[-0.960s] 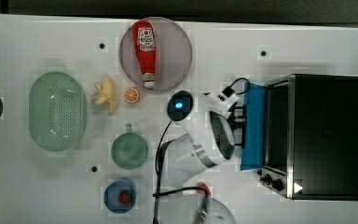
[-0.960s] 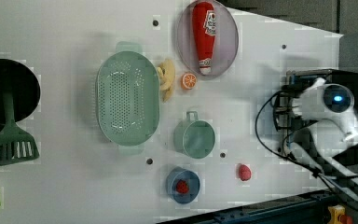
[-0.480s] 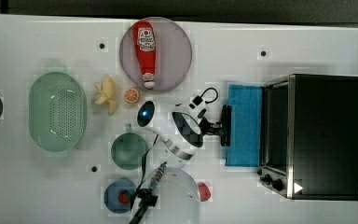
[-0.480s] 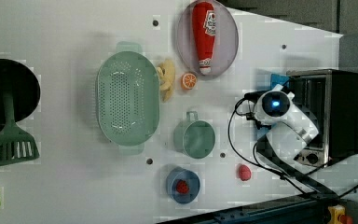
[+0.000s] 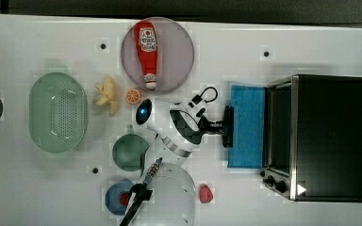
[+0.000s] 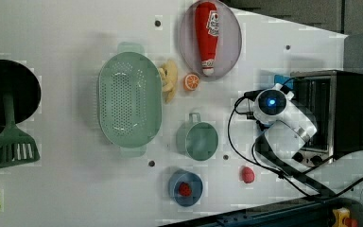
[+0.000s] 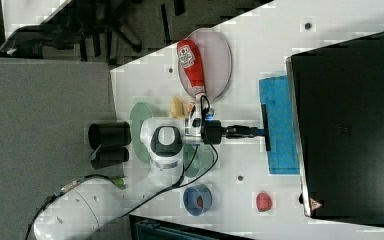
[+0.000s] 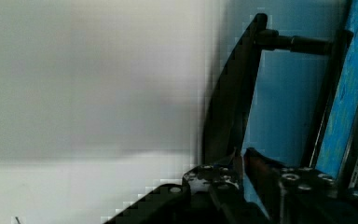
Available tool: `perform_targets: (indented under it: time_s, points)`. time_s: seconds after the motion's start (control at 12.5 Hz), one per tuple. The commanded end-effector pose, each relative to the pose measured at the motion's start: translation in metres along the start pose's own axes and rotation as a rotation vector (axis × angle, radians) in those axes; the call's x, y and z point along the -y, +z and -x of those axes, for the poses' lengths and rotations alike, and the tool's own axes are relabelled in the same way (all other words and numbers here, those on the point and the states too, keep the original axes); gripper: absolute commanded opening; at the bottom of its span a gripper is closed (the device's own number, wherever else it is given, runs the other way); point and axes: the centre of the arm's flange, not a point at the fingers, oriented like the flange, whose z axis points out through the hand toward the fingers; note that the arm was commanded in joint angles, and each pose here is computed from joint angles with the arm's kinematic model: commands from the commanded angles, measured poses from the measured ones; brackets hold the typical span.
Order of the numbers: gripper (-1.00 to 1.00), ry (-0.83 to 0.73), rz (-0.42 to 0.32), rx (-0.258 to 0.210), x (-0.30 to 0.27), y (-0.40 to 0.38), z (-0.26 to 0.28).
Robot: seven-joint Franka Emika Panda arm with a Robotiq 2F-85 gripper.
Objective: Flap open oven.
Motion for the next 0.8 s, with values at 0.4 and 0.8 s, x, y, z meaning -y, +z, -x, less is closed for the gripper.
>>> perform_targets:
  time_s: [0.4,0.8]
  points:
    - [-0.65,0.358,-0.237,-0.106,-0.077,-0.092,-0.026]
    - [-0.65,0.673,-0.516,-0.064,-0.155,-0.170,-0.014]
